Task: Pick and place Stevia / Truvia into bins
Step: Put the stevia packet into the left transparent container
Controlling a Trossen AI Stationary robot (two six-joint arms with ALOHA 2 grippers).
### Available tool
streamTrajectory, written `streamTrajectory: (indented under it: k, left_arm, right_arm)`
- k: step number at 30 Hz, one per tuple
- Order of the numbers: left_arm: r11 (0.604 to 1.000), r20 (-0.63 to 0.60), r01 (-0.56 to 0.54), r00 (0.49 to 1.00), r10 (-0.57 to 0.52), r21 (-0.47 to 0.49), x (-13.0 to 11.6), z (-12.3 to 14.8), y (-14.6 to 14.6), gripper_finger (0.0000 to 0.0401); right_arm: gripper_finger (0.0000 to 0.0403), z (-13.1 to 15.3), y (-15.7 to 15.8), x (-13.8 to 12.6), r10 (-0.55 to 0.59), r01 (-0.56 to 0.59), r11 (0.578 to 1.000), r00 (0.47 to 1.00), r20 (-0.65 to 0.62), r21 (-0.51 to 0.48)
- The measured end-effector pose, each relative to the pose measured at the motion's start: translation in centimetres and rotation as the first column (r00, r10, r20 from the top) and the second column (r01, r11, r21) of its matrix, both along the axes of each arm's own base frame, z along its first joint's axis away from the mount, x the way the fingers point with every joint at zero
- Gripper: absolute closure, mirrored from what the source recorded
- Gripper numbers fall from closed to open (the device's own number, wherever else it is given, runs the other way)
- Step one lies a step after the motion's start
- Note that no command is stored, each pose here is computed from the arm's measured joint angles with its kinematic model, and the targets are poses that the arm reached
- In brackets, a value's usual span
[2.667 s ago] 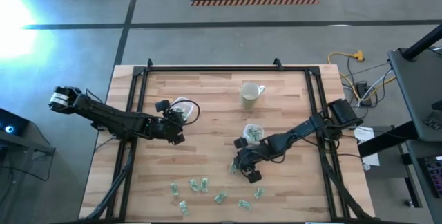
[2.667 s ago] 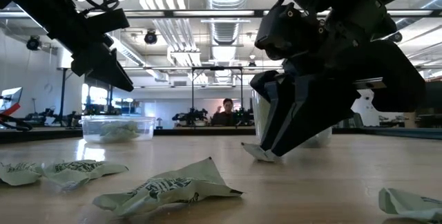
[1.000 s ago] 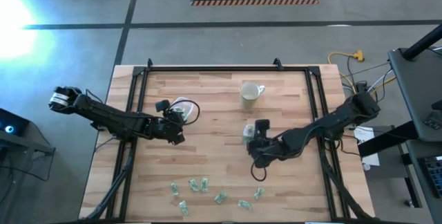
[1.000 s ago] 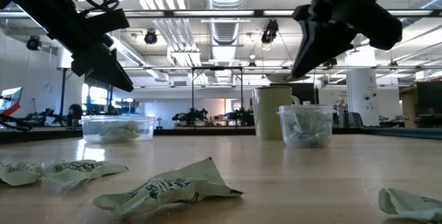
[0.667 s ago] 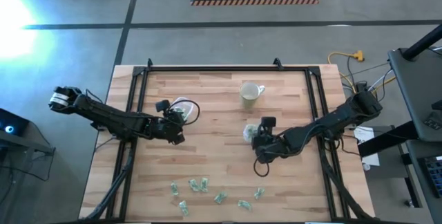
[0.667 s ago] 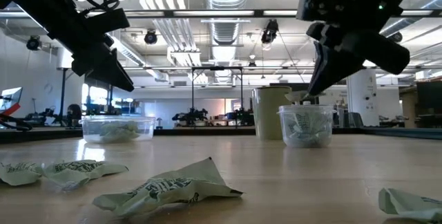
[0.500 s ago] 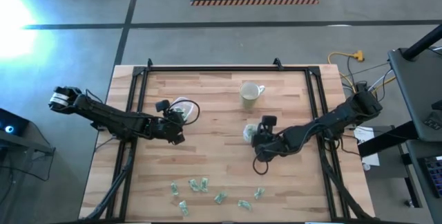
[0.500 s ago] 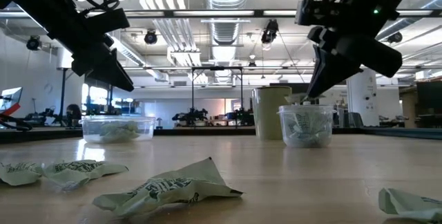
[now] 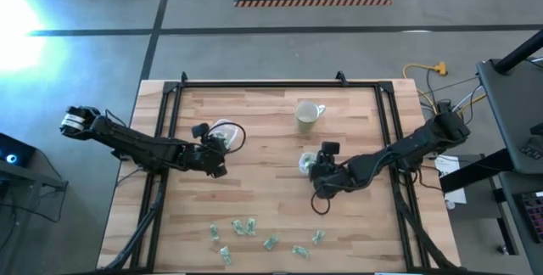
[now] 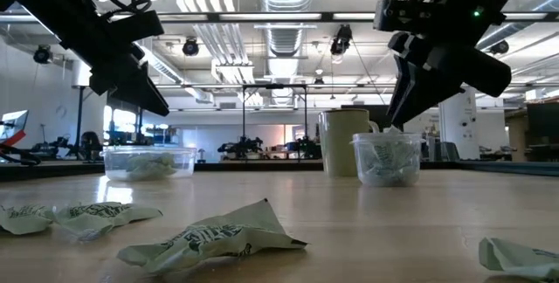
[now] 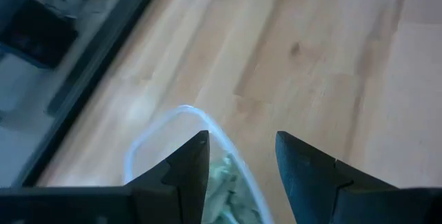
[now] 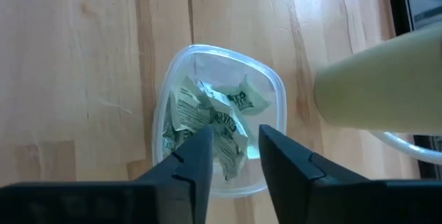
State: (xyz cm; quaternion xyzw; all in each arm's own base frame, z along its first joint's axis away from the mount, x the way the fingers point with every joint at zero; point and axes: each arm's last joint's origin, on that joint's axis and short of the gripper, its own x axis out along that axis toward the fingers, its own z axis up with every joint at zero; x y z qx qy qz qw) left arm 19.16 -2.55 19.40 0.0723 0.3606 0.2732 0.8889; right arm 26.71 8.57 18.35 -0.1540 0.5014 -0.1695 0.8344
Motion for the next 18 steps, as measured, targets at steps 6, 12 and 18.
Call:
streamTrajectory:
  k: [6,12,18]
  left_arm:
    - [0.989,0.023,0.104,0.994,-0.103,-0.106,0.5,0.2,-0.5,0.0250]
    - [0.948,0.103,0.257,0.965,-0.241,-0.189,1.2,0.8,-1.2,0.0251]
    - [0.903,0.177,0.388,0.917,-0.358,-0.184,1.5,1.4,-2.7,0.0251]
  right_arm:
    - [0.0280,2.0,1.3,-0.2,0.063,-0.065,0.998,0.996,0.064,0.022]
    - [0.0286,3.5,3.3,-1.3,0.140,-0.147,0.988,0.982,0.125,0.047]
    - [0.0296,3.7,5.2,-2.4,0.215,-0.224,0.973,0.967,0.136,0.054]
